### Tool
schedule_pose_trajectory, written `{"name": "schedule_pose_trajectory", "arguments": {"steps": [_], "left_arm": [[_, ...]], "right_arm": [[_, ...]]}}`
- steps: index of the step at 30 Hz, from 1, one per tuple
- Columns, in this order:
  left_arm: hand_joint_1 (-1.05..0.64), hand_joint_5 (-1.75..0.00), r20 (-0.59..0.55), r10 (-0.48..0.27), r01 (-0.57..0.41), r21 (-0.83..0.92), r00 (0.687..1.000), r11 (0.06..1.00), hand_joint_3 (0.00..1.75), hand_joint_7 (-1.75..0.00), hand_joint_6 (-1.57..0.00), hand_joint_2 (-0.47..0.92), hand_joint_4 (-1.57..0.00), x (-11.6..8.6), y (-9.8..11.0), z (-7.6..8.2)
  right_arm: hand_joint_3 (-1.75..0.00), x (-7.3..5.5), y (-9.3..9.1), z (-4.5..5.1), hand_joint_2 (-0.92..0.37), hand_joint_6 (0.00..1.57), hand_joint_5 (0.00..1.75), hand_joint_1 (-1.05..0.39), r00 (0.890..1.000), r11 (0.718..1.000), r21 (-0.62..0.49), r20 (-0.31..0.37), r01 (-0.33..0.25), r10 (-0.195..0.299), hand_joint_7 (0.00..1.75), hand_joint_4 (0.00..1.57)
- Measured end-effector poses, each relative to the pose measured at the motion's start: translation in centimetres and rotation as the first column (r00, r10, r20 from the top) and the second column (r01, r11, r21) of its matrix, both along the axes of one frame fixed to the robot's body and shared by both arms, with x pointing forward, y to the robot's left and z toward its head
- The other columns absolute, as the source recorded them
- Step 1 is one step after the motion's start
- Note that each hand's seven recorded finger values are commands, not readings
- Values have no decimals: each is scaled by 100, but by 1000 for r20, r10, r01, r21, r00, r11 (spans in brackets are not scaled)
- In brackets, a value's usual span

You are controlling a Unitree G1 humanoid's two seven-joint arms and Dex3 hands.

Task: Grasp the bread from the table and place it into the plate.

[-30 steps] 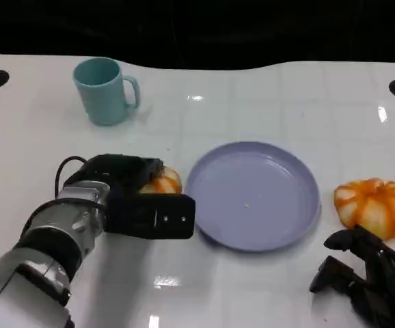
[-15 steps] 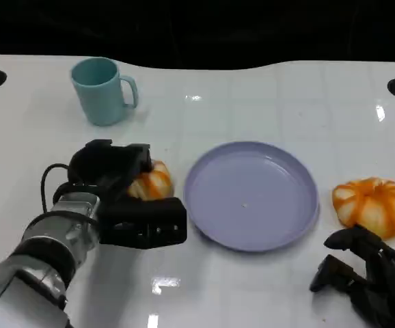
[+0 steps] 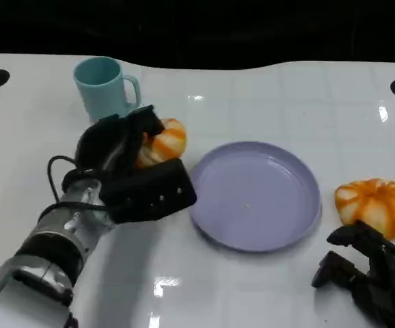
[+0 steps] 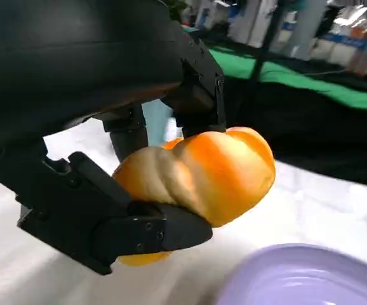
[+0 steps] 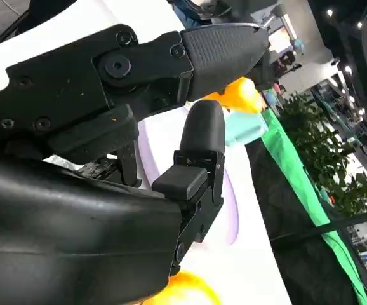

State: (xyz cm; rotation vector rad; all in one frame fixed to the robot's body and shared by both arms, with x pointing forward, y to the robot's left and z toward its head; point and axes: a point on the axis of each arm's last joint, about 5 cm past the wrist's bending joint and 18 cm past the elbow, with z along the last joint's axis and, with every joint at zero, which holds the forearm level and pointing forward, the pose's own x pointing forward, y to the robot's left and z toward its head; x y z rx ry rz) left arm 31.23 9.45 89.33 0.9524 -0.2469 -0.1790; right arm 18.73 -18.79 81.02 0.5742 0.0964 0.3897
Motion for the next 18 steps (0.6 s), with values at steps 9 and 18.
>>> {"name": "schedule_pose_trajectory", "arguments": {"steps": [9,18], "left_arm": [[-10,-175,112,-104,110,-51,988,993,127,-175,-70,48,-94,-10,-239,111],[-10,-175,210,-277,287,-17,938,958,131,-175,-73,42,-91,-54,-420,179]], "right_arm": [[-23,3,-4,0,-92,56,149,-51,1000,1000,0,-1,4,-4,121,66],[-23,5,0,3,-92,57,149,-51,1000,1000,-10,4,13,-13,121,67]]}}
